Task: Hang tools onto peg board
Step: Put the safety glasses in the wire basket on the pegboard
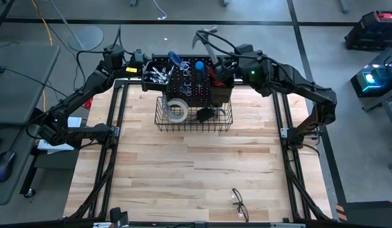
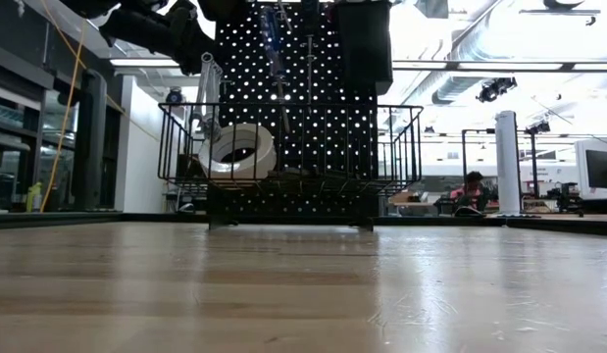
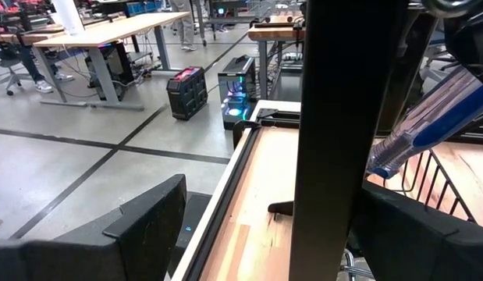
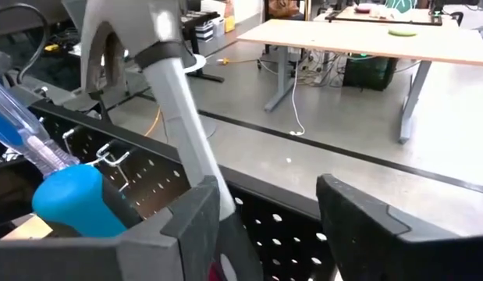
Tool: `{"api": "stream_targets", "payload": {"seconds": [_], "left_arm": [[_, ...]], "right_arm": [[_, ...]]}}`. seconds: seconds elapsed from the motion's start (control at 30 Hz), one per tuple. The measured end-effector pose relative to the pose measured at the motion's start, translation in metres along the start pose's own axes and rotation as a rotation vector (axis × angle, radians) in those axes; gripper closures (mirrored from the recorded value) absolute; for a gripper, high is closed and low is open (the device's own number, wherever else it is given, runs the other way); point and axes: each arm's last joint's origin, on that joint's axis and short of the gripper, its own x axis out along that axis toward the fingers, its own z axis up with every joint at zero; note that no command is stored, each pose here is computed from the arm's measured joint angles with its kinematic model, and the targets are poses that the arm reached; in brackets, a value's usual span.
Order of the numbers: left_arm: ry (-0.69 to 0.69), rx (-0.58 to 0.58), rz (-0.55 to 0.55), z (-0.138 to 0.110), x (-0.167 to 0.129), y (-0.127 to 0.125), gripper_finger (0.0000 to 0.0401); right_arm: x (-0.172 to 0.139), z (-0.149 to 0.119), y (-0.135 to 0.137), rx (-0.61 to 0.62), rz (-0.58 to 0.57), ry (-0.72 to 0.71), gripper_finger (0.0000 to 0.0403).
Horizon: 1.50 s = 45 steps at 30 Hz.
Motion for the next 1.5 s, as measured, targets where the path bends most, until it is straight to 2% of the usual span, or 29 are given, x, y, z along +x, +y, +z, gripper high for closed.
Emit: {"api": "stream_targets", "payload": {"seconds": [0.5, 0.9, 0.97, 1.1, 1.23, 1.3, 1.4, 1.5], "left_arm": [[0.000, -0.001, -0.001, 0.000, 0.000, 0.000, 0.0078], [0.000, 0.010, -0.001, 0.000, 0.000, 0.000, 0.0078], [0.000, 0.009, -0.001, 0.000, 0.000, 0.000, 0.0078], [0.000, 0.009, -0.001, 0.000, 0.000, 0.000, 0.0078], [0.000, 0.021, -0.001, 0.000, 0.000, 0.000, 0.0078], [-0.001, 0.025, -0.001, 0.000, 0.000, 0.000, 0.0078], [-0.002, 0.026, 0.000, 0.000, 0.000, 0.000, 0.0078], [-0.002, 0.026, -0.001, 0.000, 0.000, 0.000, 0.0078]], "right_arm": [[-0.002, 0.006, 0.000, -0.029, 0.015, -0.044, 0.0199], [-0.040, 0.035, -0.010, -0.042, 0.094, -0.135, 0.0199], [-0.043, 0.036, -0.009, -0.028, 0.160, -0.121, 0.0199], [-0.046, 0.025, -0.006, 0.020, 0.412, 0.070, 0.0199], [-0.053, 0.006, -0.001, 0.083, 0.580, 0.344, 0.0199], [-0.060, -0.005, 0.006, 0.109, 0.628, 0.480, 0.0199], [-0.070, -0.032, 0.017, 0.094, 0.558, 0.712, 0.0199], [-0.080, -0.068, 0.031, 0.000, 0.383, 0.948, 0.0199]]}}
